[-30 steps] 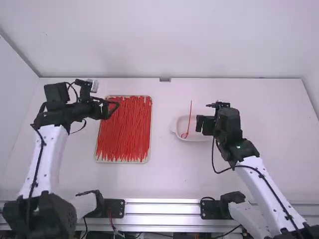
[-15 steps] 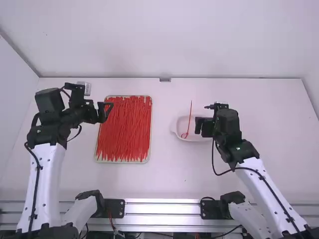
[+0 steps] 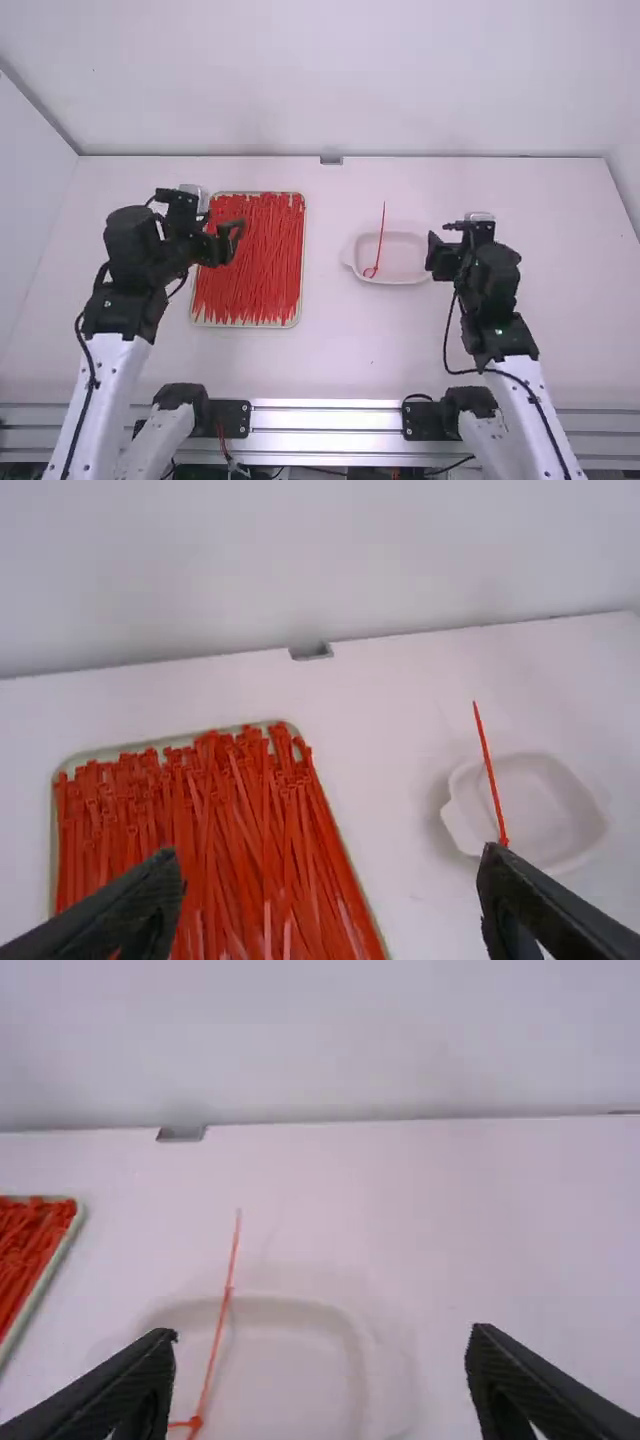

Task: Fasten the cable tie

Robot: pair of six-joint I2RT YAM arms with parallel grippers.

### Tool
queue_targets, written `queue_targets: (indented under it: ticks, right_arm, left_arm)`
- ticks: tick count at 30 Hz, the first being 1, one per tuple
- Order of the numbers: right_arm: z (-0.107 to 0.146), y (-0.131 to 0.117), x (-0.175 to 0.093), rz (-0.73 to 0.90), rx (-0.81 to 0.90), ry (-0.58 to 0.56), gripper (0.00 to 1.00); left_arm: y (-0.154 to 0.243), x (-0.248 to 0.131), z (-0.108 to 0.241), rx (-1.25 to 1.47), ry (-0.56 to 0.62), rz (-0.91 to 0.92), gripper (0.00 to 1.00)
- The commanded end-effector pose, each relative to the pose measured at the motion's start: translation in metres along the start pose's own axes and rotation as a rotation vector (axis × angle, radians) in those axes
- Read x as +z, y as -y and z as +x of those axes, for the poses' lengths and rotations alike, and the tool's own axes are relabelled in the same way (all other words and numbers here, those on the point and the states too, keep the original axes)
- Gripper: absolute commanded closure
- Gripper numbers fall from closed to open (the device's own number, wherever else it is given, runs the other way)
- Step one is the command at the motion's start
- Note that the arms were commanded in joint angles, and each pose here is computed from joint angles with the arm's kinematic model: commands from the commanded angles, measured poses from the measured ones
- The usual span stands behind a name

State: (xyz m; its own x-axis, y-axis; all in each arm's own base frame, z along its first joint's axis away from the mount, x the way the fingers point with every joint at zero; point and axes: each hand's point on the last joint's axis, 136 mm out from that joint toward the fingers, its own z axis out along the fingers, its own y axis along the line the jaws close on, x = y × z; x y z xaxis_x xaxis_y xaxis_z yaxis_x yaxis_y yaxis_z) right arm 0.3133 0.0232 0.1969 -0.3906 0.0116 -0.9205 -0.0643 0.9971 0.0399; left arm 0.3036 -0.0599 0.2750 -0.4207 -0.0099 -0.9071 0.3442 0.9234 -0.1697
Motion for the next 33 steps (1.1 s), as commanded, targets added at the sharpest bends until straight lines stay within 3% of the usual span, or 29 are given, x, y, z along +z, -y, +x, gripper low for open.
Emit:
queue_targets:
  ticks: [1,13,22,33]
  right_arm:
    - [0.007,0.014,-0.006,0.039,-0.021,0.02,0.28]
    - [0.081,0.02,-0.021,0.059,-0.013,0.02,0.57]
    - [0.126,0.02,-0.02,0.059,-0.013,0.02,0.74]
    - [0.095,0.019,-0.032,0.058,-0.02,0.18,0.91]
  left_arm:
    - [0.001,-0.004,0.002,0.023,0.032,-0.042,0.27]
    - [-0.036,-0.04,0.006,0.084,0.313,-0.322,0.56]
    - [-0.046,-0.046,0.05,0.076,0.331,-0.388,0.74]
    - [-0.05,-0.037,0.098,0.076,0.331,-0.388,0.92]
